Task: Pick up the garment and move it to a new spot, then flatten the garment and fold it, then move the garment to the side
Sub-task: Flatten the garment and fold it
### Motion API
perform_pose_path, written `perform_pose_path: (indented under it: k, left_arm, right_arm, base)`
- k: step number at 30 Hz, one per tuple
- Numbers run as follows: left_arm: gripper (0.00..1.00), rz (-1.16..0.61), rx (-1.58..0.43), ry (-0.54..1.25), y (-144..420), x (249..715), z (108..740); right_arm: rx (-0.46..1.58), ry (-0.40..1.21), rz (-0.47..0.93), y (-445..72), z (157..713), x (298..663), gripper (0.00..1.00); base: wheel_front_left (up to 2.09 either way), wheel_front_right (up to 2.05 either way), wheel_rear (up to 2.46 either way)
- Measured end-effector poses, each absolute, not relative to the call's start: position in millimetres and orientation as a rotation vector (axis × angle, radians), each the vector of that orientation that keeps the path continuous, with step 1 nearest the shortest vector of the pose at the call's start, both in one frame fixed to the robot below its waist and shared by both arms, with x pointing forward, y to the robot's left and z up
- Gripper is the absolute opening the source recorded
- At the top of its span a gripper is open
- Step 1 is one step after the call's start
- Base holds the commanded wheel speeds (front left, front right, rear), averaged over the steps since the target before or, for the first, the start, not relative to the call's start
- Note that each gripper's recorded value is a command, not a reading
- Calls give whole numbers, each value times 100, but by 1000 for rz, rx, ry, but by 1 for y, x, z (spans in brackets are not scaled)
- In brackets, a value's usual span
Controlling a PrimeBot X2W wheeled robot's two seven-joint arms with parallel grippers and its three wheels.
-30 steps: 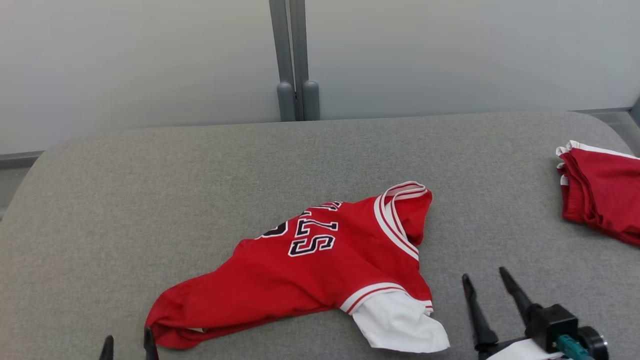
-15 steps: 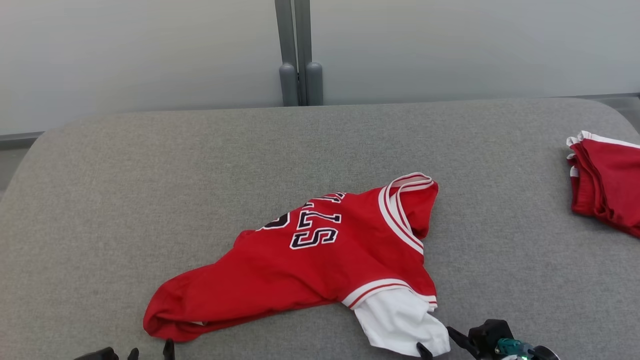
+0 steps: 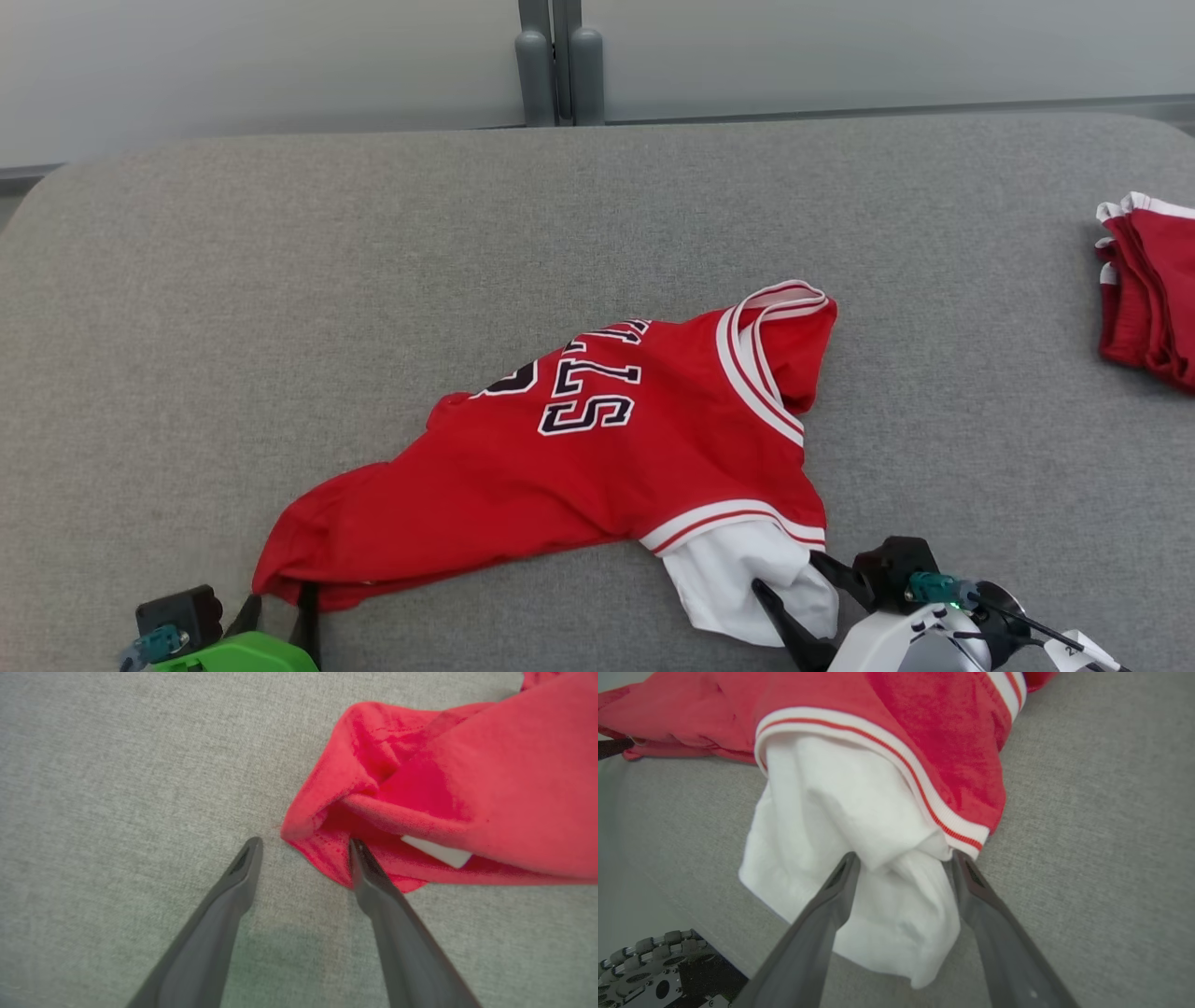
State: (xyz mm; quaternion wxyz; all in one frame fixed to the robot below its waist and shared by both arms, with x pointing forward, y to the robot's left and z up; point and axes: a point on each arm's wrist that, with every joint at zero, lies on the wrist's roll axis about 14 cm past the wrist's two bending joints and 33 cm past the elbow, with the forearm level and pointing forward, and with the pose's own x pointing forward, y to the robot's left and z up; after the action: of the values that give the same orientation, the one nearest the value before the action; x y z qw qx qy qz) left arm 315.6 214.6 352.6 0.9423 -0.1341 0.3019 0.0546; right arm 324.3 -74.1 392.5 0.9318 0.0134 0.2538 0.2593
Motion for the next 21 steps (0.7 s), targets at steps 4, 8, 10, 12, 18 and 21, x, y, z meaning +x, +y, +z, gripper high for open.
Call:
perform_pose_path:
  k: [4,8,10,12,18,21]
  left_arm:
    - [0,98,-279,599,214,326,352]
    - [0,72,-296,601,211,326,353]
    - [0,63,-324,603,209,325,356]
    - [0,52,-396,579,204,324,367]
    - [0,-127,-546,469,172,323,435]
    - [0,-280,-638,383,147,318,489]
  right_arm:
    - [55,535,537,-68,387,330,30]
    - [136,539,542,-58,388,328,0]
    - [218,519,528,-54,396,330,0]
    - [369,442,480,-59,421,338,0]
    - [620,202,438,-97,508,350,0]
    - [690,47,418,-130,560,352,0]
  base:
    - [0,0,0]
    - [0,0,0]
    - [0,0,0]
    - [0,0,0]
    - [0,0,0]
    - [0,0,0]
